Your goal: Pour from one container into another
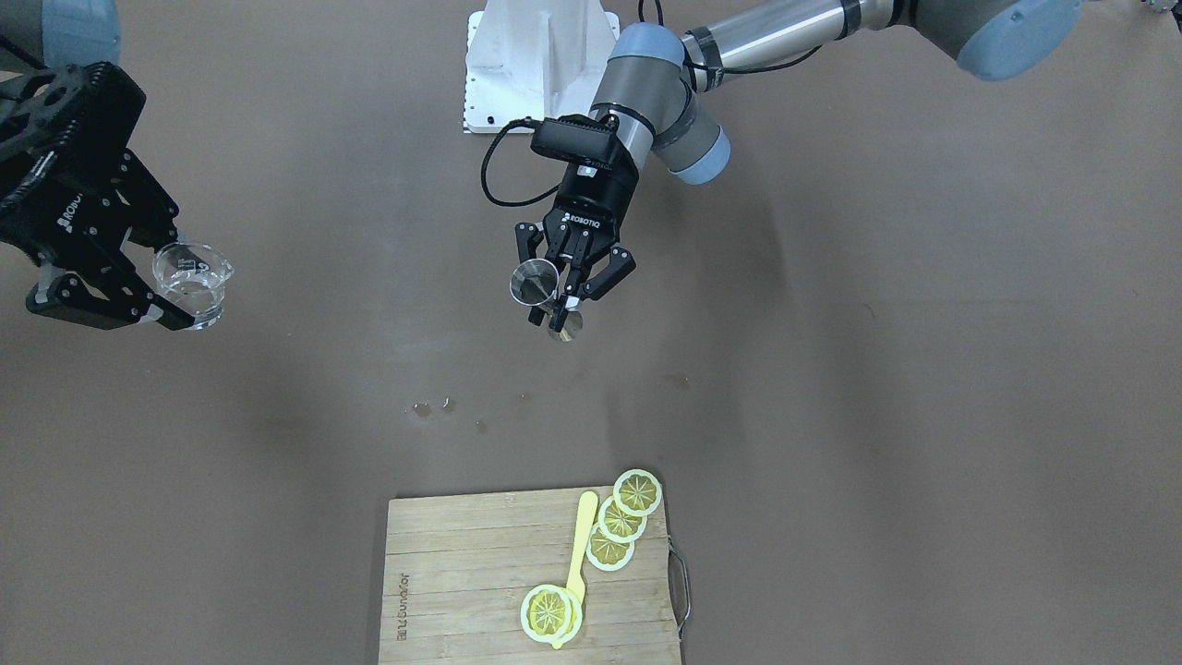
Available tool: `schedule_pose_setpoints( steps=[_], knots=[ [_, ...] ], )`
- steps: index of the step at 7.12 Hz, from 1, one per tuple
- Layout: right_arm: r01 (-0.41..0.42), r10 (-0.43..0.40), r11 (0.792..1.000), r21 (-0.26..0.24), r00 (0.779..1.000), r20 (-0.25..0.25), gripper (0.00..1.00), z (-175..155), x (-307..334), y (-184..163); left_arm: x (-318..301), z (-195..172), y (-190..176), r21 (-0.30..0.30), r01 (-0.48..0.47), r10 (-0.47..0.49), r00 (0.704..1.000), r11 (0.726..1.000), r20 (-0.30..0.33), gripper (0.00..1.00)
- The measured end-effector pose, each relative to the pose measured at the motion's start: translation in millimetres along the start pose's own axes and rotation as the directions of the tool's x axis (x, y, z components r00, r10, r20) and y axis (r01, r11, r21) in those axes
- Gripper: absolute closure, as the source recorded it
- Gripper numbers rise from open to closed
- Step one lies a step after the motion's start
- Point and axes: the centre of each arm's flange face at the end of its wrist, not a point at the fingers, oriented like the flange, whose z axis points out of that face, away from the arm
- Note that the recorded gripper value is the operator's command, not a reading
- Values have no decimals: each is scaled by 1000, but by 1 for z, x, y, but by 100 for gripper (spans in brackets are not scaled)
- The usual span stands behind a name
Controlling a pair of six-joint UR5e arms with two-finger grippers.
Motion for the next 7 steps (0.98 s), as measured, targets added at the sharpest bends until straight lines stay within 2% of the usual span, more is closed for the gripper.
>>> schedule_pose_setpoints(
  steps=[2,4,7],
  knots=[
    [32,-31,998,-55,999,31,100,-4,9,-17,9,-5,-3,23,33,-32,999,999,-29,100],
    [42,-38,995,-86,998,44,100,0,25,-43,12,-5,-5,37,51,-49,998,998,-43,100],
    [78,-73,994,-80,996,59,100,16,25,-93,16,-5,-9,43,58,-55,997,997,-49,100]
  ],
)
